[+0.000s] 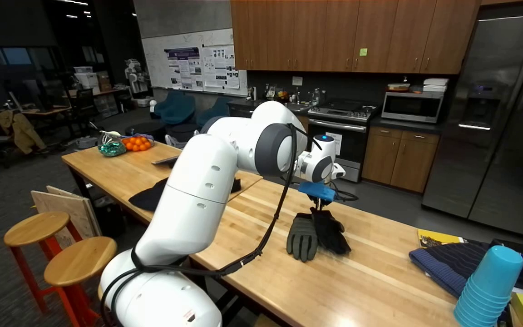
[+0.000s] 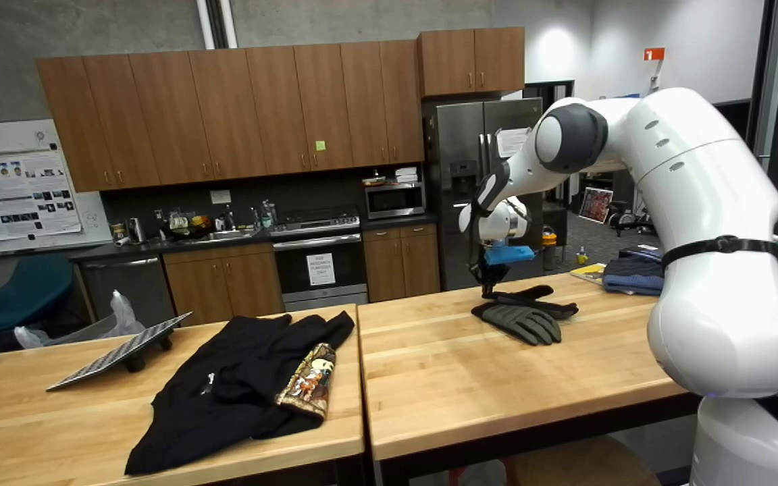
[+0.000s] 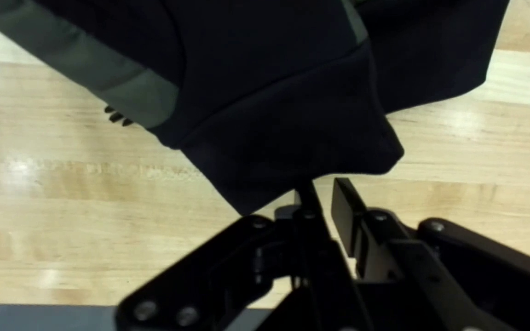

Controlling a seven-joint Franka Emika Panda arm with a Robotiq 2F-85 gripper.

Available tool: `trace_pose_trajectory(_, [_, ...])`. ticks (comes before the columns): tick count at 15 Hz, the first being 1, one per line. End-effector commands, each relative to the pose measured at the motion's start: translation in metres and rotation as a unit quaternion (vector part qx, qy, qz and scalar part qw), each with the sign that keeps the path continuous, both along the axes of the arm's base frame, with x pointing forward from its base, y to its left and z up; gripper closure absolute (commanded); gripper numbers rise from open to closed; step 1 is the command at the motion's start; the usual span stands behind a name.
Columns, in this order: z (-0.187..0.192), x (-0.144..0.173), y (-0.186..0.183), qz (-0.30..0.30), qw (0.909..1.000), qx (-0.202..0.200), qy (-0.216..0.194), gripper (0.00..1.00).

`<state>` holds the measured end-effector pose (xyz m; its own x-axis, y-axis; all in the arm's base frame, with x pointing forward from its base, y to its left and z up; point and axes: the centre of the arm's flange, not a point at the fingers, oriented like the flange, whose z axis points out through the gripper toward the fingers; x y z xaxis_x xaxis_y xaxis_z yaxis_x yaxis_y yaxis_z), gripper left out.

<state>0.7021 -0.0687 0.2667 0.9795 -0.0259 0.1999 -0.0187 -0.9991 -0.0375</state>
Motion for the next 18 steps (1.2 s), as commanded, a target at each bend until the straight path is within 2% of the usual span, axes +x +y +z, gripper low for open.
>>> trace_pose_trajectory(1, [0.001, 0.0, -0.001, -0.002, 1.0, 0.0, -0.001, 0.76])
trace_pose_trajectory(2, [0.001, 0.0, -0.001, -0.003, 1.0, 0.0, -0.001, 0.73])
trace_pose_trajectory(3, [0.001, 0.0, -0.001, -0.003, 1.0, 0.0, -0.001, 0.48])
trace_pose_trajectory(4, [0.002, -0.003, 0.001, 0.003, 1.0, 0.0, -0.004, 0.48])
trace_pose_trajectory(6, [0.01, -0.011, 0.004, 0.013, 0.9998, -0.002, -0.013, 0.39])
trace_pose_trajectory(12, [0.03, -0.026, 0.017, 0.098, 0.9951, -0.011, -0.005, 0.0])
trace_pose_trajectory(15, [0.034, -0.031, 0.019, 0.122, 0.9921, -0.022, 0.018, 0.0])
trace_pose_trajectory(18, [0.036, -0.039, 0.017, 0.154, 0.9853, -0.048, 0.056, 0.0])
